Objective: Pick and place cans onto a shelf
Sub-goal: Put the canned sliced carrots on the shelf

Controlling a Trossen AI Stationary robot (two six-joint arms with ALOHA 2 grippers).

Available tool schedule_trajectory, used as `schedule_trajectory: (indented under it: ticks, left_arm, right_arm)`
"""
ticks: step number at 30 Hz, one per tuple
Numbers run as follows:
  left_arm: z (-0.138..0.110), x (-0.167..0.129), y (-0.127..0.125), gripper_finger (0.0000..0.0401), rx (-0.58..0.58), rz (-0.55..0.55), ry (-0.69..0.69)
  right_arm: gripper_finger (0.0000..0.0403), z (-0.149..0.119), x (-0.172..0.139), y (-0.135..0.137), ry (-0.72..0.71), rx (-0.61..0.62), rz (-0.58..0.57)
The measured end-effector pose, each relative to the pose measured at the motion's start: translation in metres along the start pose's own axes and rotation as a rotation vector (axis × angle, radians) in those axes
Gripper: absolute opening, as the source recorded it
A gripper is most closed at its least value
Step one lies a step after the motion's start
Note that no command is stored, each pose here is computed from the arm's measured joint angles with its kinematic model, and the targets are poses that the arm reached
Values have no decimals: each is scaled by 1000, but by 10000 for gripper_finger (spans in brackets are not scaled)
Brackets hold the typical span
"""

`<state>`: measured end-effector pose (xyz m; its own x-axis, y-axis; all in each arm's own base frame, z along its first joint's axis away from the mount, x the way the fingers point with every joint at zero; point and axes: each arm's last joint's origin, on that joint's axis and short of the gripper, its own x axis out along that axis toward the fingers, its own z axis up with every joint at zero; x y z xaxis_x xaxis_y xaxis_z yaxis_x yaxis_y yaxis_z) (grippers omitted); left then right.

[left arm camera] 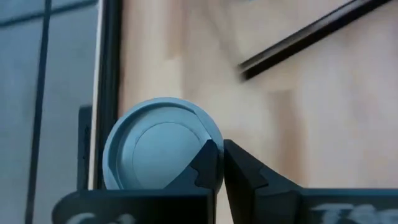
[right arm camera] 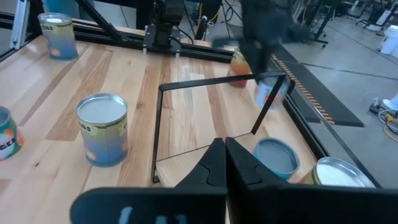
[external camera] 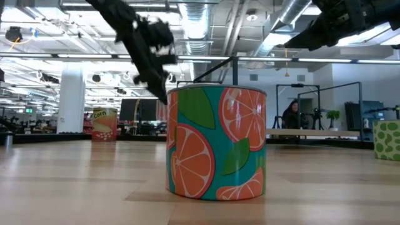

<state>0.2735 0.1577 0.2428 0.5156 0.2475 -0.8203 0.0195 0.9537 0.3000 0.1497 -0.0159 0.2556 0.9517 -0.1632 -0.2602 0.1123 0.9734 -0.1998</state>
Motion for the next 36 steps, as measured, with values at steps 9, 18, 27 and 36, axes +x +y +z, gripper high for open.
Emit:
schedule_trajectory:
  ticks: [9,18,27,36]
  left_arm:
    - [46,-76,-101,2,157,-246,-268]
    - [93,-97,-205,2,230,-335,-542]
    - [157,-62,-260,2,212,-290,-547]
    - [210,-10,-292,2,93,-240,-442]
  right_arm:
    - [4,0,-16,-1,-14,38,0]
    - [5,-1,-16,-1,-8,42,1]
    - [5,-2,-16,0,-2,49,25]
    - [6,-2,-16,0,-4,60,25]
